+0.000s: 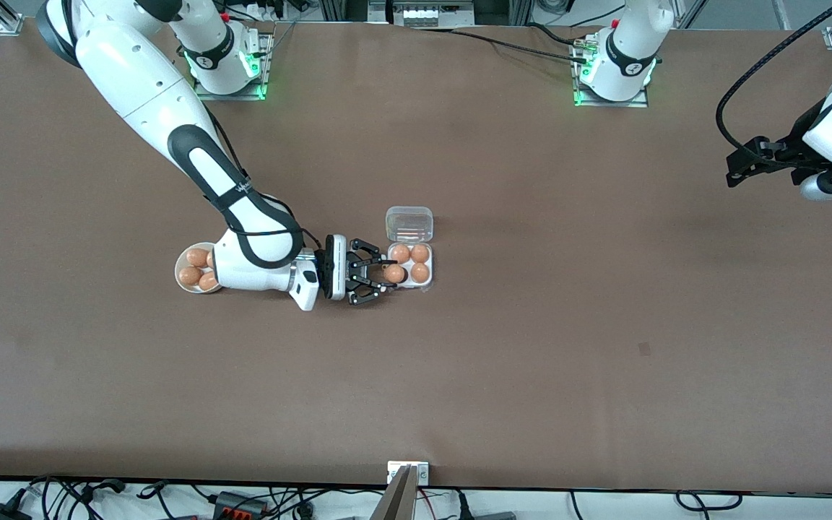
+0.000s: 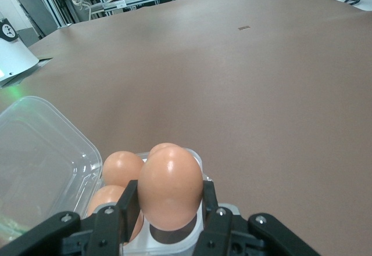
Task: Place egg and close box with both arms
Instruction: 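Lower the egg into the empty box slot and open the right gripper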
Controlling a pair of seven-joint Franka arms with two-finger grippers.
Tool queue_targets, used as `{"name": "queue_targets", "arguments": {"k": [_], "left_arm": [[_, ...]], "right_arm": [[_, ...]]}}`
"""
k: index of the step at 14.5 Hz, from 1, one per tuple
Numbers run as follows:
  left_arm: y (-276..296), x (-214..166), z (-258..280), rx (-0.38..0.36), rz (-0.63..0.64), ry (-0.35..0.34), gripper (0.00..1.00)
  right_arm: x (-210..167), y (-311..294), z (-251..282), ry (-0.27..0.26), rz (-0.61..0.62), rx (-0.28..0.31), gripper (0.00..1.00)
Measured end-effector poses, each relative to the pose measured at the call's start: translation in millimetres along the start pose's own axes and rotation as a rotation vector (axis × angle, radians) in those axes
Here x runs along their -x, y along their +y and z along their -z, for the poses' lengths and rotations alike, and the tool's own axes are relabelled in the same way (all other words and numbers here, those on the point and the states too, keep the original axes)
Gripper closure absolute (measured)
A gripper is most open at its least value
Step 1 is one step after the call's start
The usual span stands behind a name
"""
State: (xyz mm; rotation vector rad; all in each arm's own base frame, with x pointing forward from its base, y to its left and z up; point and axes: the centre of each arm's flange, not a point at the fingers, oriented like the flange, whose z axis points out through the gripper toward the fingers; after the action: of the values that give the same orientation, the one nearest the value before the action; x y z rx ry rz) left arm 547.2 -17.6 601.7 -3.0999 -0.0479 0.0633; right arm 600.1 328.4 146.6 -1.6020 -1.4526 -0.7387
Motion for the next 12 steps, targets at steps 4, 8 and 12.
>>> {"name": "queue_targets", "arguments": {"k": [4,8,12], "left_arm": [[0.0,0.0,0.0,0.0,0.0,0.0,0.0],[0.0,0.0,0.0,0.0,0.0,0.0,0.0],[0.0,0.0,0.0,0.0,0.0,0.0,0.0]], "right_arm": [[2.3,-1.1,-3.9,-0.002,-0.003,-0.004,0.53],[5.9,4.4,-6.7,0.005,-0.006,0.003,0.53],[4.0,7.0,-14.3,0.01,0.001,0.001,0.53]]}}
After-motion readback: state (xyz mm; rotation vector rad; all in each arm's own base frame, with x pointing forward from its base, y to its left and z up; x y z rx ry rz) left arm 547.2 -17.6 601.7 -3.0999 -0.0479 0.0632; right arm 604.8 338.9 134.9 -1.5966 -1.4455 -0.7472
